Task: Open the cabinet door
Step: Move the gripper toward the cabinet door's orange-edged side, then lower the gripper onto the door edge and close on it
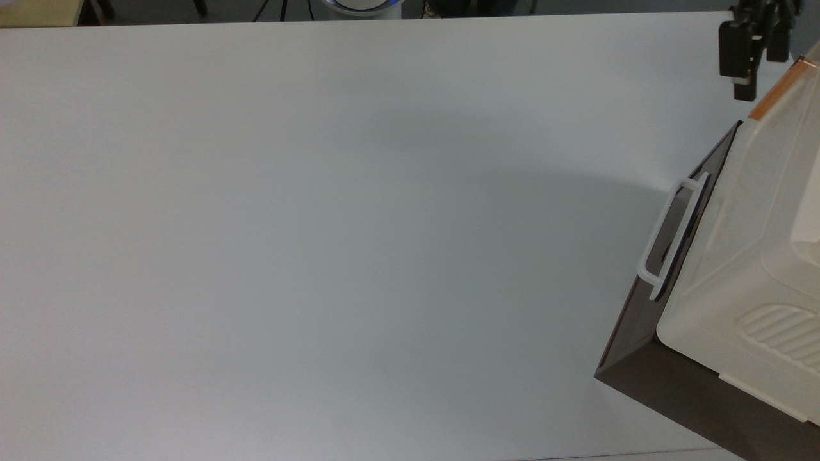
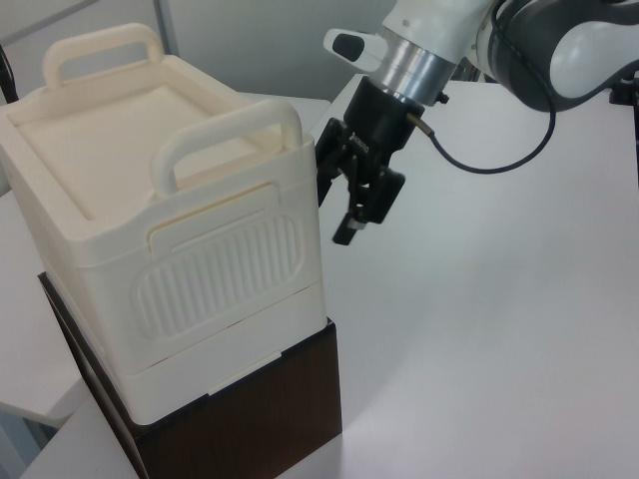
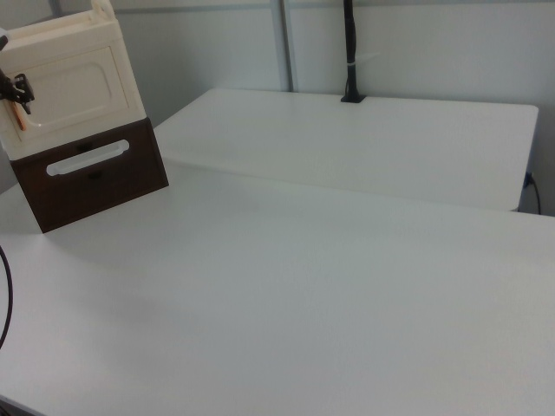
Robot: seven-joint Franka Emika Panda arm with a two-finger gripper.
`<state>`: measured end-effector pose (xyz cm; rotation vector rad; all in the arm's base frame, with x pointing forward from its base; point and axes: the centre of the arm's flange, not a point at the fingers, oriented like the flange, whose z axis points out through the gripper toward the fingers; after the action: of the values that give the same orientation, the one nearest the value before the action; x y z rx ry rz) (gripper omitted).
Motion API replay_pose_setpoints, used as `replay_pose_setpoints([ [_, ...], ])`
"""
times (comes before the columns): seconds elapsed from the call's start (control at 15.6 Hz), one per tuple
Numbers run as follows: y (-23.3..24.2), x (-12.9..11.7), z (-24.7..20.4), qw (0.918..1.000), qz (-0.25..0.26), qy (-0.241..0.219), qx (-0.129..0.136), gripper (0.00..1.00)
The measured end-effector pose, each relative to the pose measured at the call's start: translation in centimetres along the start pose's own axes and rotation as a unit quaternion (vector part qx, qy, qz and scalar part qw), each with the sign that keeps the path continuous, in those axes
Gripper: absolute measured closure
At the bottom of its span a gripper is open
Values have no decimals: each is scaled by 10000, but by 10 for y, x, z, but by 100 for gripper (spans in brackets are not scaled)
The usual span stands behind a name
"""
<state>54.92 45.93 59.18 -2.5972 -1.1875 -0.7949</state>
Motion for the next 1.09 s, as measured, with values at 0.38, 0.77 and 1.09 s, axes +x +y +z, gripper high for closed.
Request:
replay_pose_setpoints([
  [0.38,1,4,2,9999,106,76,-29,45],
  [0.77,4,4,7,9999,44,57,-146,56],
  [1.09,1,6,8,9995,-94,65,-302,69],
])
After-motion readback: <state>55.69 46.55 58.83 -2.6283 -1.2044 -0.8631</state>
